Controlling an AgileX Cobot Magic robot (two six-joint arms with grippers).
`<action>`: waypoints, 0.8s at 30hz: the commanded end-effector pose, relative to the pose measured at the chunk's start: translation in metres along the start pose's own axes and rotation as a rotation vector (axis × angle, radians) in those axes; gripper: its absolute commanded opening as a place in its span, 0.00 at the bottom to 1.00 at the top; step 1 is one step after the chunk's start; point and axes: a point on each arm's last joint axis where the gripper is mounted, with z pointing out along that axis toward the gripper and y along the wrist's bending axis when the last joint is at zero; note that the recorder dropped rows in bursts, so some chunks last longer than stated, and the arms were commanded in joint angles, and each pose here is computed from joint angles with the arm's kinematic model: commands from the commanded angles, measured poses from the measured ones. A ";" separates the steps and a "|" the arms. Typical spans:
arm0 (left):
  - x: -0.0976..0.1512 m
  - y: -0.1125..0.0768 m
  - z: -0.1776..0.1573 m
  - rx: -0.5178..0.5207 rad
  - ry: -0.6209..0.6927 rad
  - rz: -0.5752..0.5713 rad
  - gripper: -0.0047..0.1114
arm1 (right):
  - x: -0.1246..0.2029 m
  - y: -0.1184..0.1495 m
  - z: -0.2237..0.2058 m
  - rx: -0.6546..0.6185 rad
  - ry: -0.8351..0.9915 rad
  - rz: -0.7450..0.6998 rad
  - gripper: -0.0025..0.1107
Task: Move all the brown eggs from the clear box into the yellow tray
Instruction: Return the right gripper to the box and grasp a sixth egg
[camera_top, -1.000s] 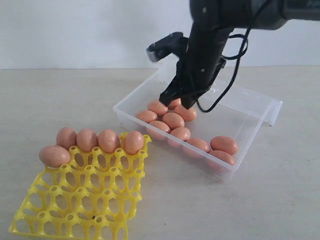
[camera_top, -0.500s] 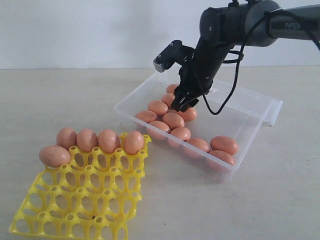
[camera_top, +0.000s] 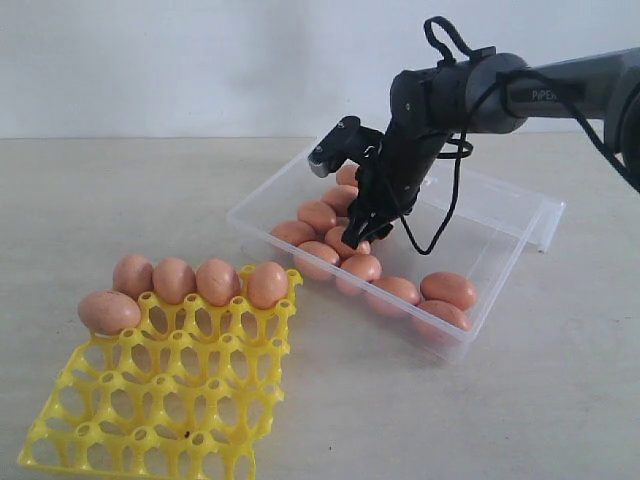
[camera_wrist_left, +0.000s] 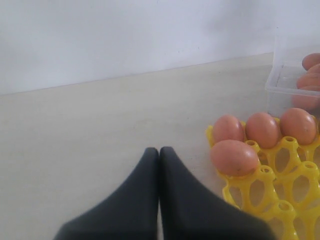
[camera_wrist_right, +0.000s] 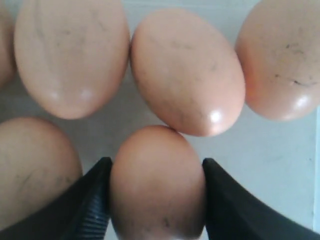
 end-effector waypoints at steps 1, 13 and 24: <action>0.000 0.000 0.000 0.003 -0.007 0.007 0.00 | 0.003 -0.004 0.000 -0.003 0.012 0.035 0.22; 0.000 0.000 0.000 0.003 -0.007 0.007 0.00 | 0.001 0.009 -0.019 -0.147 0.048 0.416 0.03; 0.000 0.000 0.000 0.003 -0.007 0.007 0.00 | -0.009 0.012 -0.117 -0.155 -0.011 0.489 0.03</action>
